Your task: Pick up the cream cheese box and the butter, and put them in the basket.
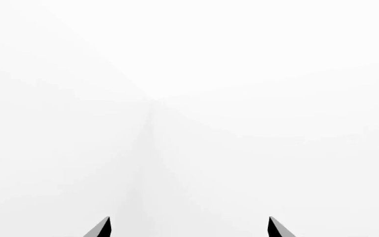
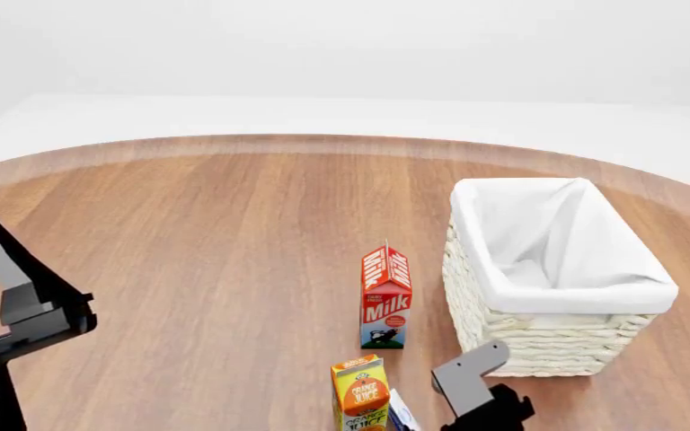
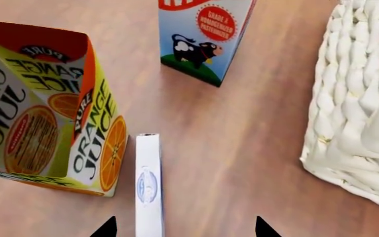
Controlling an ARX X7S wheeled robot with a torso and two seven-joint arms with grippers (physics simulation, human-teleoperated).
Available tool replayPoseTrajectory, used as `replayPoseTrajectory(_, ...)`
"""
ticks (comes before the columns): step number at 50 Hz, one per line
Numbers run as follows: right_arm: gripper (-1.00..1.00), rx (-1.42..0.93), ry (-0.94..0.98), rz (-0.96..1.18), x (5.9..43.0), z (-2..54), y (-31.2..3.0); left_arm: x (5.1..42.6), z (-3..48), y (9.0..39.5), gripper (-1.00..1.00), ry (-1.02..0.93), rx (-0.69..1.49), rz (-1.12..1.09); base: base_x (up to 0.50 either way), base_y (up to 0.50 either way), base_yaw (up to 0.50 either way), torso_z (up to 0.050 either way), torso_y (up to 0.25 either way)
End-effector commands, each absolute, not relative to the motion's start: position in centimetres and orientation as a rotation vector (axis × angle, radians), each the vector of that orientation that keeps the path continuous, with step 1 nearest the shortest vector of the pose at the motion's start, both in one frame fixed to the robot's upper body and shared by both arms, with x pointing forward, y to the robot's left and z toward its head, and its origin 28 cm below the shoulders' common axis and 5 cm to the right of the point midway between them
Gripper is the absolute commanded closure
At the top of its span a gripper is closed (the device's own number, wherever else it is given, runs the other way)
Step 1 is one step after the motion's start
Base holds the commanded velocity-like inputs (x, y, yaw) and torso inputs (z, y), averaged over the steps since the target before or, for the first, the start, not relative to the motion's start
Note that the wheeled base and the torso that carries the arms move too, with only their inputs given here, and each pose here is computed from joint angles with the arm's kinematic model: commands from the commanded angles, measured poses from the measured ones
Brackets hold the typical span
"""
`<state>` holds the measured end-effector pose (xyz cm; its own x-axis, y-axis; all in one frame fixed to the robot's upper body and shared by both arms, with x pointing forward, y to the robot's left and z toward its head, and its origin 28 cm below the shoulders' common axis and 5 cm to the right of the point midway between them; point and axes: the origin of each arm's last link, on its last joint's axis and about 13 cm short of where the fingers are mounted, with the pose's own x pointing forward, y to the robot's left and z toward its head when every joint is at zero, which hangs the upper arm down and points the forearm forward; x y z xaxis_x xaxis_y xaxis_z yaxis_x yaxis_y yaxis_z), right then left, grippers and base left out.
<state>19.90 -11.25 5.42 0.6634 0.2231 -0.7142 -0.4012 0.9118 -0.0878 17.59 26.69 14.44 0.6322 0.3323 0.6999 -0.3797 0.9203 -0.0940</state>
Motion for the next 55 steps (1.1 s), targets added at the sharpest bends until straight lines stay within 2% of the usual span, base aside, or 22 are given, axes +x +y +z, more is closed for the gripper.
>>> replayPoseTrajectory(1, -1.0, -0.241, 0.745, 0.367, 20.6, 5.3, -10.8, 17.6, 14.4, 27.0, -1.0, -0.792, 0.071, 0.418, 0.0, 0.0, 0.0, 0.0, 0.0)
replayPoseTrajectory(55, -1.0, -0.257, 0.81, 0.417, 20.8, 2.4, -9.6, 17.9, 14.0, 26.9, -1.0, -0.772, 0.067, 0.412, 0.0, 0.0, 0.0, 0.0, 0.0)
